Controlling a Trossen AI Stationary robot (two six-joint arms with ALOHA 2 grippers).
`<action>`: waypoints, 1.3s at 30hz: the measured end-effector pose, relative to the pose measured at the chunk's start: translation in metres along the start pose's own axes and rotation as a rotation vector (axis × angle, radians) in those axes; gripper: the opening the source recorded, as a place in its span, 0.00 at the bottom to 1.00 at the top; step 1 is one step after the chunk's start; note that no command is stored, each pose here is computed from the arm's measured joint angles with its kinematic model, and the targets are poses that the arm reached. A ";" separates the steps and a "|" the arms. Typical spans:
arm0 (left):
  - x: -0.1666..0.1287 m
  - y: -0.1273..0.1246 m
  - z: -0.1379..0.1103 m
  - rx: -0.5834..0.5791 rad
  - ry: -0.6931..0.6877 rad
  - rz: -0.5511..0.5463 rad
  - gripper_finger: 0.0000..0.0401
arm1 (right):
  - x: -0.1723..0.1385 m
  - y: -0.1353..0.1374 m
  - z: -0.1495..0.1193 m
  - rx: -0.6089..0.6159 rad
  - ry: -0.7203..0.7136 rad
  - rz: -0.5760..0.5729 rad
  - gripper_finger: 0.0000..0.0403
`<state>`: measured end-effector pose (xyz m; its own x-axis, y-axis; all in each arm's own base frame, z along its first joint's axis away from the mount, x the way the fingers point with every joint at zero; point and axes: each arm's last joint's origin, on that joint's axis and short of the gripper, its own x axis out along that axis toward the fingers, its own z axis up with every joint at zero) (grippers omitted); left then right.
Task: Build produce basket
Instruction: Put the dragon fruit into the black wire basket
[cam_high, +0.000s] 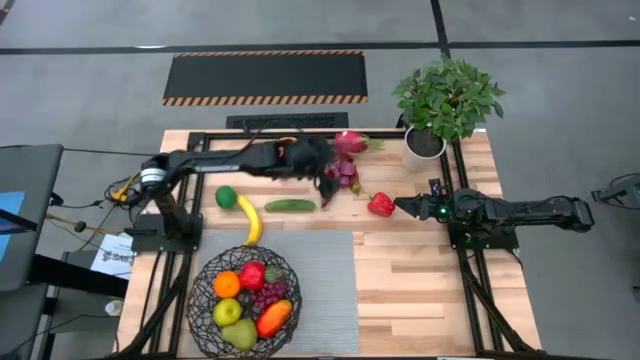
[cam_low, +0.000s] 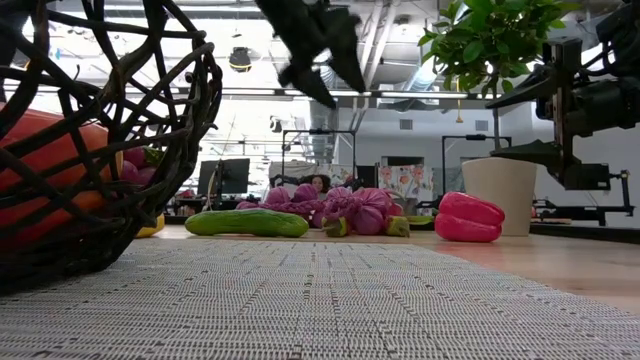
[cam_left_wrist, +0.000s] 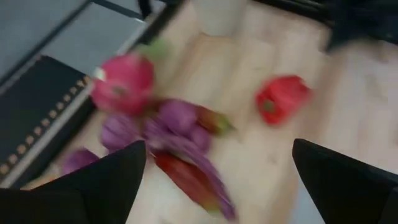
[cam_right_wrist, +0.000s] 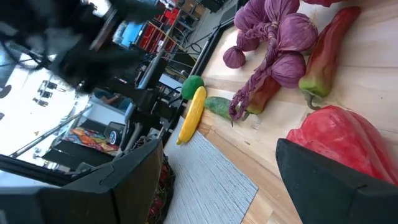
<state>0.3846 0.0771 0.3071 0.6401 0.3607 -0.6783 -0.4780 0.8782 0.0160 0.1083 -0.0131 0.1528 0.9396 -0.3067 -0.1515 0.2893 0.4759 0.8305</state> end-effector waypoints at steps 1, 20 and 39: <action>0.009 0.007 0.001 0.006 -0.006 0.011 0.97 | 0.000 0.000 0.000 0.000 0.000 0.000 0.83; 0.122 0.033 -0.022 -0.263 0.067 -0.174 0.97 | 0.000 0.000 0.000 -0.030 0.000 0.000 0.83; 0.139 0.091 0.046 -0.156 -0.179 0.129 0.97 | 0.001 -0.001 0.000 -0.071 0.003 -0.016 0.83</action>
<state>0.4575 0.2218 0.2477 0.6576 0.5284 -0.5370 -0.6403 0.7676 -0.0288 0.1089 -0.0136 0.1514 0.9354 -0.3122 -0.1658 0.3160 0.5281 0.7882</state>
